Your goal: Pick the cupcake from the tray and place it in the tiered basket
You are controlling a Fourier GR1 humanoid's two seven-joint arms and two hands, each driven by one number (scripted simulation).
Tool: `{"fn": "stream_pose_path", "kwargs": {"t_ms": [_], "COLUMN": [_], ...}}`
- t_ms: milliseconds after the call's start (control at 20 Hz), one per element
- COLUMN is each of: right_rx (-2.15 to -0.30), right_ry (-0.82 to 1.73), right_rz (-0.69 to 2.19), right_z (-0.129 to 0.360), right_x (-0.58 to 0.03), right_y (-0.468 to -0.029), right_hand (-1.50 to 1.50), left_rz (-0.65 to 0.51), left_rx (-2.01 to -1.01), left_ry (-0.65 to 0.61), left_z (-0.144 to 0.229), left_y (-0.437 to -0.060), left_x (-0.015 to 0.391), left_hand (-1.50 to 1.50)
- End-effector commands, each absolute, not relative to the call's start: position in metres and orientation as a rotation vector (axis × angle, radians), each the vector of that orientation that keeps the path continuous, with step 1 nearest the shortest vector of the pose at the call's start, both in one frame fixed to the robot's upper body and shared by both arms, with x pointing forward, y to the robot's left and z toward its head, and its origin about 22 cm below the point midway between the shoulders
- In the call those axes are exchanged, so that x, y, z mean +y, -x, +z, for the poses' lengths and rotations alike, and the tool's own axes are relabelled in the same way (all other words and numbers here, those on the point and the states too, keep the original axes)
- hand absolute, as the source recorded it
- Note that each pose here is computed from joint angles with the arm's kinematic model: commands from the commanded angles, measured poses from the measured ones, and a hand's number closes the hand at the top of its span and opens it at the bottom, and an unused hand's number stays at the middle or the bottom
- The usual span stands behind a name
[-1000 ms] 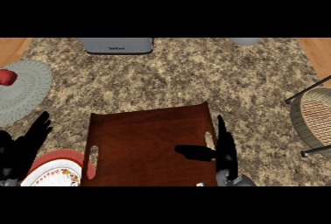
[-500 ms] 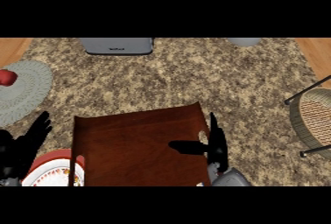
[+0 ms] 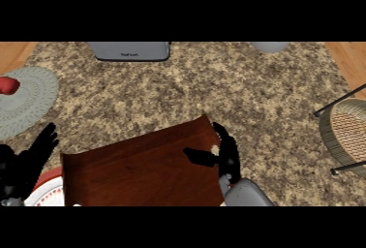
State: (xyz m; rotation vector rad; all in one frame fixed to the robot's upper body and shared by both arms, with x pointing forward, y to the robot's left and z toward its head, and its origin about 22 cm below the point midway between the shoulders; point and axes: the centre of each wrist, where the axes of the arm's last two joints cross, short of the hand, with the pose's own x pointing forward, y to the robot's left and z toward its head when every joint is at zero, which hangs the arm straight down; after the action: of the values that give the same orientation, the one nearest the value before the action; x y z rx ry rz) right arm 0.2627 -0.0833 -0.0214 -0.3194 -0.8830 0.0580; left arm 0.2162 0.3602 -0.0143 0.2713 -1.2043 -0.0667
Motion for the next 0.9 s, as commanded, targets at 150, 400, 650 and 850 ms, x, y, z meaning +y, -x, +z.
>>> {"fn": "stream_pose_path", "kwargs": {"t_ms": [150, 400, 650, 850], "right_rx": [-0.974, -1.006, -0.969, -1.068], "right_ry": [0.409, 0.44, 0.532, 0.667], "right_rz": [0.058, -0.033, -0.103, 0.234], "right_z": [-0.039, -0.022, -0.025, -0.029], "right_x": [-0.074, -0.065, -0.09, -0.098], "right_y": [-0.268, -0.259, -0.243, -0.214], "right_hand": [1.5, 1.5, 1.5, 1.5], "left_rz": [-0.063, -0.071, -0.056, -0.052], "left_rx": [-1.203, -1.206, -1.183, -1.19], "left_ry": [-0.276, -0.296, -0.281, -0.314], "left_z": [-0.025, -0.033, -0.029, -0.012], "left_y": [-0.22, -0.22, -0.213, -0.214], "left_x": [0.38, 0.361, 0.364, 0.371], "left_hand": [0.0, 0.0, 0.0, 0.0]}}
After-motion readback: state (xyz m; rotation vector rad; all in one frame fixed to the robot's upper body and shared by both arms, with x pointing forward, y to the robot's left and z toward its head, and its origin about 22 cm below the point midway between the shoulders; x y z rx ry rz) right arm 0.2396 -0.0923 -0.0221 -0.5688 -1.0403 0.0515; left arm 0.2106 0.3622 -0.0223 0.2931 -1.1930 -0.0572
